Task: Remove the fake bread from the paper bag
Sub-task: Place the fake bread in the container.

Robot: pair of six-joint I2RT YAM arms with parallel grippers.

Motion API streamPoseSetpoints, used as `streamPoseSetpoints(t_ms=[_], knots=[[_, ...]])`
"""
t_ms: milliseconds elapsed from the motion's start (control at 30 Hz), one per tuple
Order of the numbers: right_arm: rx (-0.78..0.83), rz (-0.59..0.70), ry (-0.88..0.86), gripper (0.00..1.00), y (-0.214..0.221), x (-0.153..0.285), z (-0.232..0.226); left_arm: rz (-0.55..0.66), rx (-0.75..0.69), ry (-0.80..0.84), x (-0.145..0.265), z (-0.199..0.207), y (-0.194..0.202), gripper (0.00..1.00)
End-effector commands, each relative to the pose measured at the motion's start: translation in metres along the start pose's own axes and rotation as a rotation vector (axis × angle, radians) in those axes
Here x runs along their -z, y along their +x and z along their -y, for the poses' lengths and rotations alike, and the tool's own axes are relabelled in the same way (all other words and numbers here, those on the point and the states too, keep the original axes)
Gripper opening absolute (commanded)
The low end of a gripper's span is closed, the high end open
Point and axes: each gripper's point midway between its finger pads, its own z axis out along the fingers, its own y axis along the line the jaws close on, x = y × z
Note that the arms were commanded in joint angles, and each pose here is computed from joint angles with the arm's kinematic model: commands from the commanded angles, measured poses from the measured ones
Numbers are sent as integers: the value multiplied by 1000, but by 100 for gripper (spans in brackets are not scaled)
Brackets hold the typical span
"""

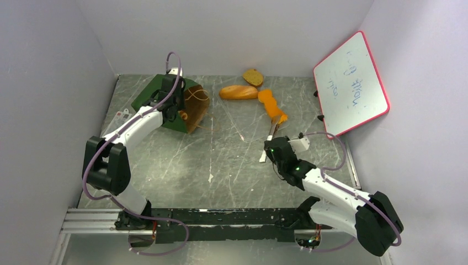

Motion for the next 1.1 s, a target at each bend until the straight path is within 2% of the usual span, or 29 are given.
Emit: streamPoseSetpoints(t_ms=[0, 167, 367, 633, 733, 1067], knots=[[-53, -17, 66, 14, 5, 0, 17, 69, 32, 50, 12, 11, -20, 7], [-69, -21, 92, 25, 6, 2, 27, 72, 32, 54, 13, 12, -21, 7], [-78, -20, 103, 31, 4, 5, 30, 74, 31, 56, 15, 13, -22, 7], [-76, -31, 88, 35, 2, 11, 27, 77, 32, 54, 17, 12, -23, 7], [-74, -33, 90, 39, 1, 12, 27, 75, 32, 55, 17, 12, -22, 7], [-81, -44, 80, 39, 0, 18, 26, 81, 31, 51, 19, 12, -25, 7]])
